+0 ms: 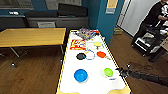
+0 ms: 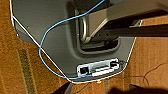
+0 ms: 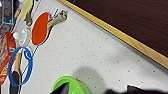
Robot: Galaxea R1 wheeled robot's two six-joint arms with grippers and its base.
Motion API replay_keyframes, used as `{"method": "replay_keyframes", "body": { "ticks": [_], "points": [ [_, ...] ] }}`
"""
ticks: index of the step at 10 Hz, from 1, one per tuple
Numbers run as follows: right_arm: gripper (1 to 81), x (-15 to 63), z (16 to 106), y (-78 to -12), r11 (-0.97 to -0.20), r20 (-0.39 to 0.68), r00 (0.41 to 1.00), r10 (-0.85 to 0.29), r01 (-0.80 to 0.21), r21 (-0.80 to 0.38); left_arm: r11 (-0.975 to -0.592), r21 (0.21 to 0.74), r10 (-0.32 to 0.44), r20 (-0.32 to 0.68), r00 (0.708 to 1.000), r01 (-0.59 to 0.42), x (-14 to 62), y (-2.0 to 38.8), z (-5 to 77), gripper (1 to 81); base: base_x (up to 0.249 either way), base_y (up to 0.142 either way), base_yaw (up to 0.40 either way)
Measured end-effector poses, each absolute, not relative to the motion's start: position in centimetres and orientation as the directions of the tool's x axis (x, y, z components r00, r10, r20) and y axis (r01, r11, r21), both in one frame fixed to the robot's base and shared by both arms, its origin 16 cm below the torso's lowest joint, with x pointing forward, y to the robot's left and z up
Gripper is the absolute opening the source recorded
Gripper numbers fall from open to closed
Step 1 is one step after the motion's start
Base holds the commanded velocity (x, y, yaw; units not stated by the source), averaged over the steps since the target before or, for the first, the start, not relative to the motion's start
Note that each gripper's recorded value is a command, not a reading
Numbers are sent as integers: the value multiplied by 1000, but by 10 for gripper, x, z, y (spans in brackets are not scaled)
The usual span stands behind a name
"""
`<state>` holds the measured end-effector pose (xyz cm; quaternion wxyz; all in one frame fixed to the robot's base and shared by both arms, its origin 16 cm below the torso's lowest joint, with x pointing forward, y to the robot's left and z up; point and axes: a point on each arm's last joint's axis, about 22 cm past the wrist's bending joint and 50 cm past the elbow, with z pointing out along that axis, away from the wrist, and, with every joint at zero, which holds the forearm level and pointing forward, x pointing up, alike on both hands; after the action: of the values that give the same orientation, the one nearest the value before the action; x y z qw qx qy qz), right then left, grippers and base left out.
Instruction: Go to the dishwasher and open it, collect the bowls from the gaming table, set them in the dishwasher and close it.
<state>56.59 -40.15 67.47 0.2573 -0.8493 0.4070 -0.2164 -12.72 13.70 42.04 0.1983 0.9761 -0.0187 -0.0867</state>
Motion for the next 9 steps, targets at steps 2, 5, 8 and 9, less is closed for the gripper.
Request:
{"method": "replay_keyframes", "body": {
  "ticks": [2, 5, 8, 9],
  "points": [
    [811, 573, 673, -385, -535, 154, 582, -799, -570, -624, -920, 392, -71, -162, 984, -2, -127, 135, 421, 811, 0, 0, 0],
    [811, 583, 665, -381, -535, 167, 568, -806, -580, -614, -922, 388, -71, -161, 984, -3, -127, 139, 420, 811, 0, 0, 0],
    [811, 587, 653, -370, -533, 168, 560, -812, -592, -605, -922, 387, -72, -164, 984, -3, -127, 140, 420, 811, 0, 0, 0],
    [811, 589, 652, -363, -533, 165, 563, -810, -588, -609, -922, 387, -72, -164, 984, -3, -127, 140, 420, 811, 0, 0, 0]
  ]
}}
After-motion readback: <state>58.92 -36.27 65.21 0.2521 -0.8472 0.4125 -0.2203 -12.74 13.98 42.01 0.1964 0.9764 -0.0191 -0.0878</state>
